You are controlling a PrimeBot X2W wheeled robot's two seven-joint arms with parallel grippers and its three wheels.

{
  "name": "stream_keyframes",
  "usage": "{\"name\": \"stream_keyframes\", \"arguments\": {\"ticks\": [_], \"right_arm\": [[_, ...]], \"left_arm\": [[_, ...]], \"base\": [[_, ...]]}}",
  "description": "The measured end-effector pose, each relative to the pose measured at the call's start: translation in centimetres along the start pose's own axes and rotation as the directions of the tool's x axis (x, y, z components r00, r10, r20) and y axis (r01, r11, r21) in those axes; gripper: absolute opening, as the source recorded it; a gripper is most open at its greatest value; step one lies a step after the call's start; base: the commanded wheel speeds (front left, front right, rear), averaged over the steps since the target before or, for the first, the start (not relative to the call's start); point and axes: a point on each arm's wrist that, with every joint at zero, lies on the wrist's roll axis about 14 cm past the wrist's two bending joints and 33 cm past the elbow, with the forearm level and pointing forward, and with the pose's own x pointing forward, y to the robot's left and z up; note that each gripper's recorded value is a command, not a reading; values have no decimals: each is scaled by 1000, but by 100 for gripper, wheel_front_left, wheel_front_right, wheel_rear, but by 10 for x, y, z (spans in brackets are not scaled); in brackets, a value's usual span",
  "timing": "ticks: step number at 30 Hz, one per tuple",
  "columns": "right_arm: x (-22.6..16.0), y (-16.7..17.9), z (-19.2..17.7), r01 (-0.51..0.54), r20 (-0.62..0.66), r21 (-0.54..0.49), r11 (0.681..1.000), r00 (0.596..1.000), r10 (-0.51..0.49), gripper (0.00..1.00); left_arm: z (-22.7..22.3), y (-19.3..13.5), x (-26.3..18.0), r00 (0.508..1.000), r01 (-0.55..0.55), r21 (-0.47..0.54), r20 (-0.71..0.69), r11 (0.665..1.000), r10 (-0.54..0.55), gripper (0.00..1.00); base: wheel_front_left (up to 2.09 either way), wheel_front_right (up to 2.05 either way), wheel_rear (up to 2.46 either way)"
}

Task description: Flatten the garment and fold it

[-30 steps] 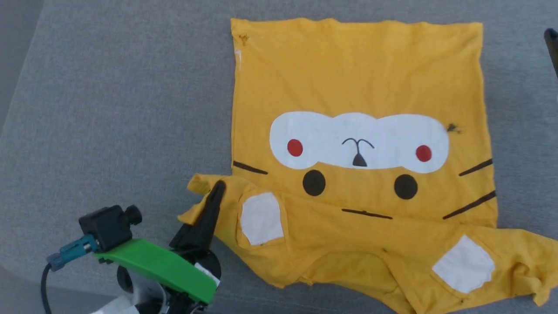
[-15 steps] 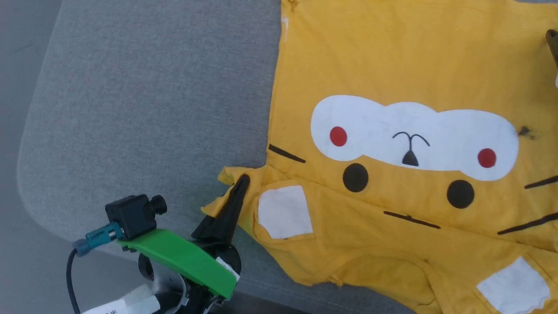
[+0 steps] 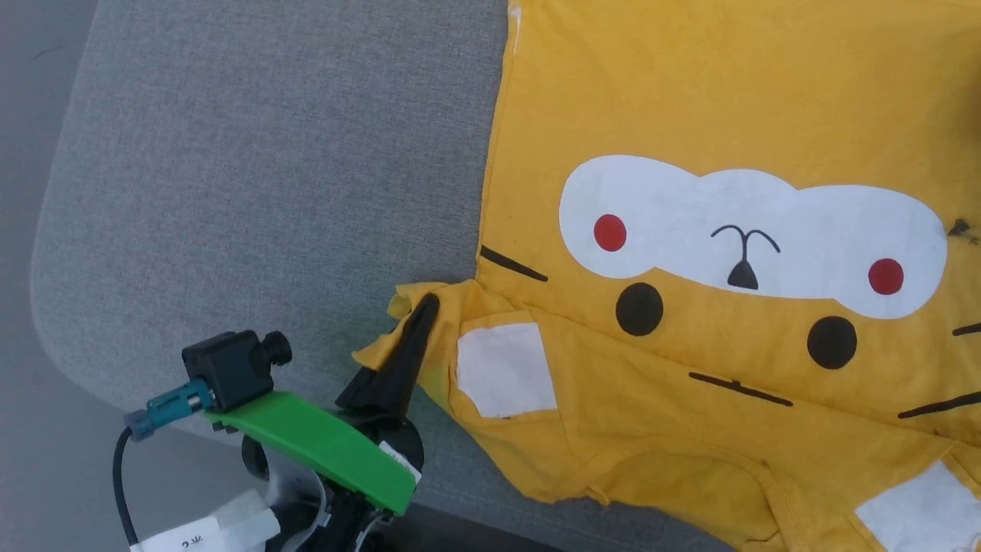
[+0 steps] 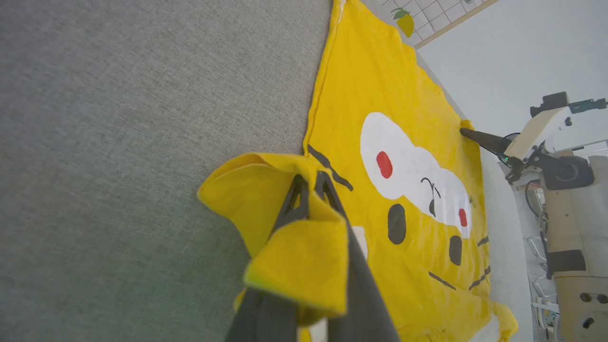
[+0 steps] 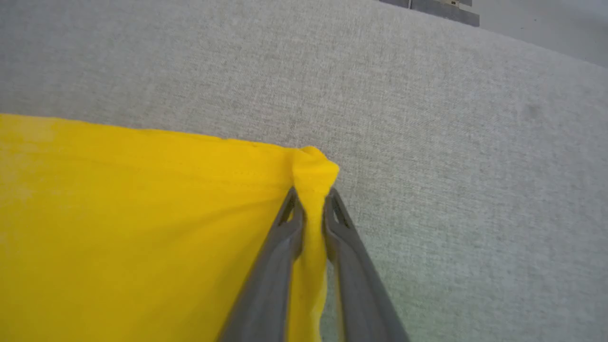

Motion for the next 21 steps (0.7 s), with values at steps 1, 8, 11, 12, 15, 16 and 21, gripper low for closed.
{"name": "stream_keyframes", "arguments": {"ticks": [1, 8, 11, 12, 15, 16, 21], "right_arm": [[-1, 0, 0, -1, 1, 4, 1000, 1000, 1, 0], [-19, 4, 23, -28, 128, 35, 999, 991, 23, 0], [-36, 2, 37, -44, 205, 58, 997, 978, 31, 0], [-43, -1, 40, -45, 228, 64, 997, 973, 29, 0], [-64, -11, 41, -52, 279, 93, 994, 960, 24, 0], [-74, -17, 40, -48, 299, 97, 994, 954, 17, 0], [-127, -62, 28, -3, 368, 178, 984, 928, -64, 0]], "left_arm": [[0, 0, 0, 1000, 2, 0, 1, 1000, -2, 0], [11, -5, -4, 999, 18, 16, 40, 1000, -19, 0], [15, -7, -7, 998, 17, 49, 52, 999, -20, 0], [16, -8, -8, 998, 20, 55, 56, 998, -23, 0], [19, -13, -14, 997, 32, 57, 70, 998, -36, 0], [21, -15, -16, 996, 35, 57, 75, 998, -40, 0], [18, -23, -27, 996, 54, 56, 72, 997, -58, 0]], "base": [[0, 0, 0], [0, 0, 0], [0, 0, 0], [0, 0, 0], [0, 0, 0], [0, 0, 0], [0, 0, 0]]}}
